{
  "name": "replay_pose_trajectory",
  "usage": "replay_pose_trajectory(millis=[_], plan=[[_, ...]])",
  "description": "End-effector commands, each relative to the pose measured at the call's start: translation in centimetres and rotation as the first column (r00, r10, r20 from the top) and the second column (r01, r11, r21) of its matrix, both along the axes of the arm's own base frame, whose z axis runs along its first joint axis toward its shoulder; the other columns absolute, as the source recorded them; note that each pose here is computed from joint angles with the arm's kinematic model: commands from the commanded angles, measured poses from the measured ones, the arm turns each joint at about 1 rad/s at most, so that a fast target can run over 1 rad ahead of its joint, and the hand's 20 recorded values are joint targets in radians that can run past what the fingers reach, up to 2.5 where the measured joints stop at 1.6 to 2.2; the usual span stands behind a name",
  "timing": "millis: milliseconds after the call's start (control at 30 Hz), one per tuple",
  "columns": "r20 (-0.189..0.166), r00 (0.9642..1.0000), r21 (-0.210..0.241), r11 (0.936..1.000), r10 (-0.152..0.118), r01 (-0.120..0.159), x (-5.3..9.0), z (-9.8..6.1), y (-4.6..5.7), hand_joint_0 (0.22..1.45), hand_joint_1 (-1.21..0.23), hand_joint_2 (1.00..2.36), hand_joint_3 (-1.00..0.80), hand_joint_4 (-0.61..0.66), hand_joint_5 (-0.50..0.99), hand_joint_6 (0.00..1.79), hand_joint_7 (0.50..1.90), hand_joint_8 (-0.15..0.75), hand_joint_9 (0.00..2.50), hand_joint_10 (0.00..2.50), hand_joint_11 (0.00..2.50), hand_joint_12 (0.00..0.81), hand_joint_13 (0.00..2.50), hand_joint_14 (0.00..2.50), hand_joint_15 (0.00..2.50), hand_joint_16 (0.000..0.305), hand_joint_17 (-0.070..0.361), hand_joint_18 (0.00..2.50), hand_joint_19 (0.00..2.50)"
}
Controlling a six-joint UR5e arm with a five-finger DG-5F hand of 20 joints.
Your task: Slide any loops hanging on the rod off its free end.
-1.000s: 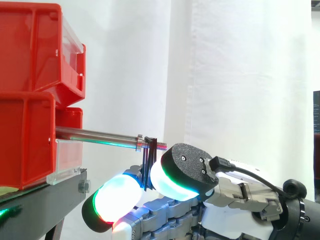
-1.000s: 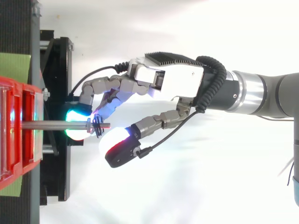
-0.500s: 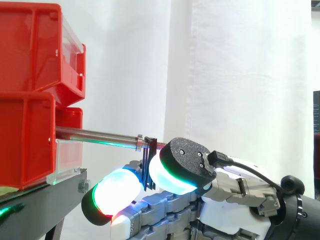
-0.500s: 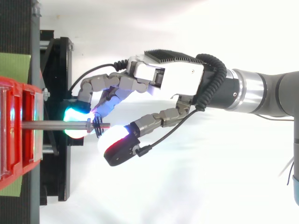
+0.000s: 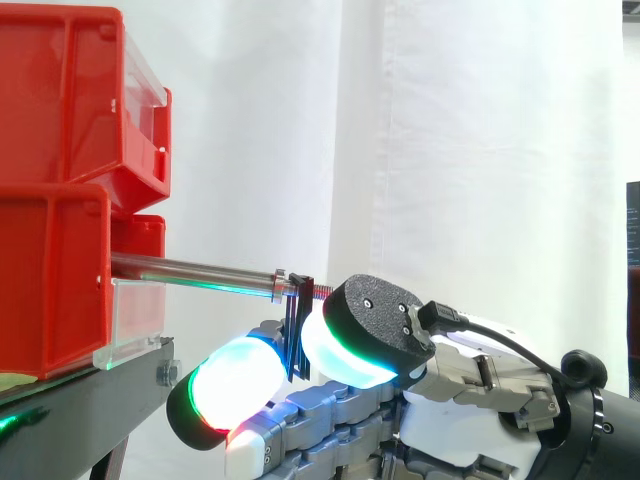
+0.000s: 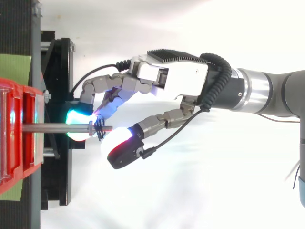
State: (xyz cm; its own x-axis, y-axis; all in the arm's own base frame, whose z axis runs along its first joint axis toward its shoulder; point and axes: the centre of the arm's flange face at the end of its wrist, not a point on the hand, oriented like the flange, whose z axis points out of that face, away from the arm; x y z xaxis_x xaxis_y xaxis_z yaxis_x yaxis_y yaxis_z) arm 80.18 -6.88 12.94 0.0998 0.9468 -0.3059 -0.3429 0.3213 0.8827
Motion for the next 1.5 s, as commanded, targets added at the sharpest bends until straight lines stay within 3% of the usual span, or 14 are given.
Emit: replay_pose_trajectory(millis=[0,100,267,700,967,1100,1467], plan=[[0.002,0.9999,-0.006,0.9999,0.01,-0.01,0.0,0.1,-0.2,0.59,-0.63,1.01,-0.34,0.19,-0.09,0.5,1.2,0.263,0.93,0.01,0.21,0.265,0.99,0.02,0.43,0.039,0.087,0.82,0.66],[0.001,0.9995,-0.017,0.9993,0.033,-0.033,-0.1,0.0,-0.4,0.59,-0.63,1.01,-0.34,0.19,-0.09,0.5,1.19,0.262,0.93,0.01,0.21,0.264,0.99,0.01,0.43,0.039,0.087,0.82,0.66],[0.002,0.9989,-0.025,0.9986,0.046,-0.046,-0.2,0.1,-0.9,0.59,-0.63,1.01,-0.34,0.2,-0.09,0.5,1.2,0.263,0.94,0.01,0.22,0.265,0.99,0.01,0.43,0.039,0.088,0.82,0.67],[0.007,0.999,-0.025,0.9987,0.045,-0.045,0.0,0.3,-1.0,0.6,-0.62,1.01,-0.34,0.2,-0.09,0.5,1.2,0.262,0.95,0.01,0.23,0.266,1.0,0.02,0.43,0.039,0.087,0.82,0.66],[0.024,0.999,-0.025,0.999,0.037,-0.036,0.4,1.1,-1.7,0.6,-0.62,1.01,-0.33,0.2,-0.09,0.5,1.21,0.262,0.96,0.01,0.23,0.267,1.0,0.01,0.44,0.039,0.087,0.82,0.67],[0.021,0.9991,-0.028,0.999,0.037,-0.036,0.4,1.3,-2.1,0.61,-0.62,1.01,-0.29,0.19,-0.08,0.5,1.24,0.262,0.97,0.01,0.23,0.263,1.0,0.02,0.44,0.038,0.086,0.83,0.67],[0.01,0.999,-0.034,0.9985,0.043,-0.042,0.4,1.1,-2.1,0.61,-0.66,1.01,-0.29,0.2,-0.08,0.5,1.26,0.275,0.97,0.01,0.23,0.278,1.02,0.01,0.42,0.041,0.092,0.85,0.65]])
